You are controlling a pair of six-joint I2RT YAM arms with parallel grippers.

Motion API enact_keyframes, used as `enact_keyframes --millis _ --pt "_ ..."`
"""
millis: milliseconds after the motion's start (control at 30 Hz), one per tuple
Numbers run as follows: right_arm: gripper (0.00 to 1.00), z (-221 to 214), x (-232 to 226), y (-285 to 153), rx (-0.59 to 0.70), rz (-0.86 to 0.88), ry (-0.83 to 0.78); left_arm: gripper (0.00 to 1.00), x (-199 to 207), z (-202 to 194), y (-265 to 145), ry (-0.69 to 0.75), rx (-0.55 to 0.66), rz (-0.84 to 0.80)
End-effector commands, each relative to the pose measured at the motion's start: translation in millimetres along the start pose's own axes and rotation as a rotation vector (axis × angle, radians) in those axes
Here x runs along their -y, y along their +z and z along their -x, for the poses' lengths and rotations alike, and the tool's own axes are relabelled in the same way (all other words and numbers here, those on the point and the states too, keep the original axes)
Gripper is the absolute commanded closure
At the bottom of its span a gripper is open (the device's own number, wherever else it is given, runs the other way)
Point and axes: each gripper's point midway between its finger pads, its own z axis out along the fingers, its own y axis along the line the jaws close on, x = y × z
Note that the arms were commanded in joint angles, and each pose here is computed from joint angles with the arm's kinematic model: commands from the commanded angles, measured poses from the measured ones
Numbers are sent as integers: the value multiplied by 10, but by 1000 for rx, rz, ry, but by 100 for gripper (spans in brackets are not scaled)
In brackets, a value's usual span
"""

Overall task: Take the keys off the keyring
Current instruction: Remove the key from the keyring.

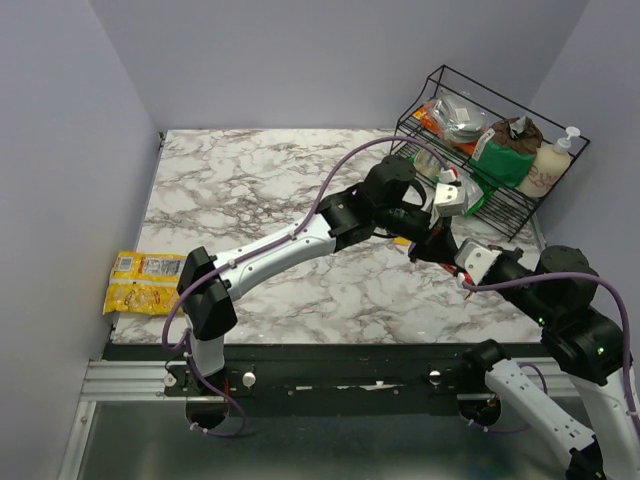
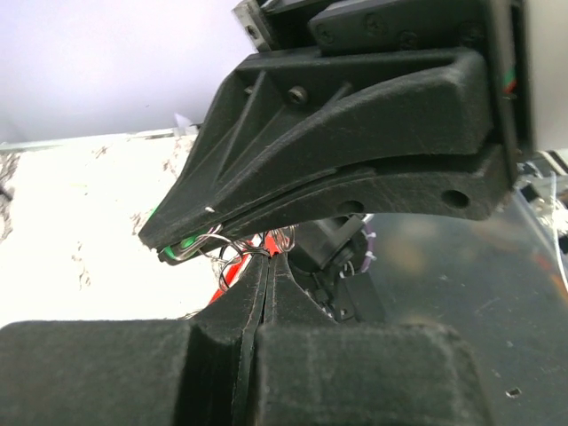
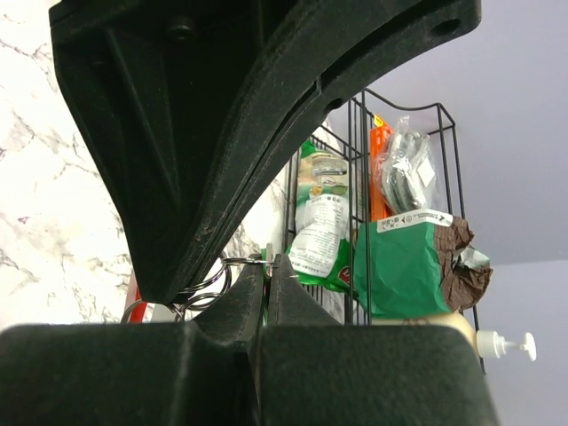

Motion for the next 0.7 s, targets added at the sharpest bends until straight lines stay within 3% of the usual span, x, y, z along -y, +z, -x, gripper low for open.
enact_keyframes --millis 0,133,433,667 --pt "99 329 761 -361 70 -320 -57 100 120 -797 127 -246 -227 -11" --pt "99 295 701 -363 63 -301 -72 100 36 -873 119 -252 -241 35" --pt "99 578 559 -577 197 -218 -43 100 -239 -932 -36 -272 -232 142" --pt "99 512 696 -519 165 -292 -15 100 -160 -952 -8 -293 -228 76"
